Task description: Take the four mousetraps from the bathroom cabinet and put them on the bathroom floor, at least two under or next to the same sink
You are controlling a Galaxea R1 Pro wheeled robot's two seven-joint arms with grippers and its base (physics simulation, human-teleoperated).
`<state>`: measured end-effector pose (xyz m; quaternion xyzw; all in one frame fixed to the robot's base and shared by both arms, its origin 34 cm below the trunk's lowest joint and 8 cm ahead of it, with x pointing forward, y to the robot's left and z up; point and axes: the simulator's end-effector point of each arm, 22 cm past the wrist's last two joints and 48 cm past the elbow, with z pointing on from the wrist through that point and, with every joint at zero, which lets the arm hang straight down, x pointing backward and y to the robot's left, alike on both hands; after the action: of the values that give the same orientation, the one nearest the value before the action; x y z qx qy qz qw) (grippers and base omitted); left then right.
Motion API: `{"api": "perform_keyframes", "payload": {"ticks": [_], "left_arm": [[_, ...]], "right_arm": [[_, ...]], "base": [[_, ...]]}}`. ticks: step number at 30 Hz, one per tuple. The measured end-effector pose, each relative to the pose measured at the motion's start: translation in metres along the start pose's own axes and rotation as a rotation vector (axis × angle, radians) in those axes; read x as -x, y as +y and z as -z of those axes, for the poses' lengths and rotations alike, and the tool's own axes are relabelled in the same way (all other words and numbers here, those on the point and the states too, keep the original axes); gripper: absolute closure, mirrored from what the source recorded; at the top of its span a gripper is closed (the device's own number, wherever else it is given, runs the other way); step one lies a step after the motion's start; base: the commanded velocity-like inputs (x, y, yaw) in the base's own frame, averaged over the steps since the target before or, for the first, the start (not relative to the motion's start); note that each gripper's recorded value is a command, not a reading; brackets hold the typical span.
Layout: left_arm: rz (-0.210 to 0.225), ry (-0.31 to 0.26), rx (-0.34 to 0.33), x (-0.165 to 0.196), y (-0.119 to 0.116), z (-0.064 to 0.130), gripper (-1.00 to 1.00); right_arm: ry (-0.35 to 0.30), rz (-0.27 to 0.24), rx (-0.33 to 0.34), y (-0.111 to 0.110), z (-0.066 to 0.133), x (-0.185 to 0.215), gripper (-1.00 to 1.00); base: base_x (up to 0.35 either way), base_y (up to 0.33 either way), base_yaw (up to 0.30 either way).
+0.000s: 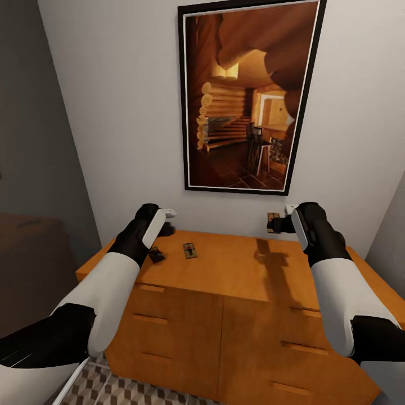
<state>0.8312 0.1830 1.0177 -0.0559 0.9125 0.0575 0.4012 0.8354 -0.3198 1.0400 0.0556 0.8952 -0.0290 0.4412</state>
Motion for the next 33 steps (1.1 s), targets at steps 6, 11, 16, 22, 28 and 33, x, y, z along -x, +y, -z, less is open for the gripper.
{"api": "perform_keyframes", "payload": {"ticks": [6, 11, 16, 22, 28, 33], "left_arm": [[0.0, 0.001, 0.041, 0.0, 0.009, 0.0, -1.0], [0.003, 0.002, 0.052, 0.0, 0.012, 0.0, -1.0], [0.003, 0.001, 0.053, 0.0, 0.012, 0.0, -1.0], [0.004, 0.002, 0.054, -0.001, 0.013, 0.0, -1.0], [0.002, 0.002, 0.056, -0.001, 0.013, 0.0, -1.0], [0.007, 0.006, 0.052, -0.002, 0.013, -0.001, -1.0]], "right_arm": [[0.0, 0.0, -0.002, -0.001, 0.0, 0.0, 1.0], [0.0, -0.001, -0.001, -0.001, 0.0, 0.0, 1.0], [0.0, -0.001, 0.0, -0.001, 0.0, 0.0, 1.0], [0.0, -0.001, 0.0, -0.001, 0.0, 0.0, 1.0], [0.0, -0.001, 0.0, -0.001, 0.0, 0.0, 1.0], [0.02, 0.0, 0.011, 0.003, -0.004, -0.007, 1.0]], "base": [[0.0, 0.0, 0.0], [0.0, 0.0, 0.0], [0.0, 0.0, 0.0], [0.01, -0.004, 0.0], [0.142, -0.09, 0.0], [0.016, -0.01, 0.0]]}}
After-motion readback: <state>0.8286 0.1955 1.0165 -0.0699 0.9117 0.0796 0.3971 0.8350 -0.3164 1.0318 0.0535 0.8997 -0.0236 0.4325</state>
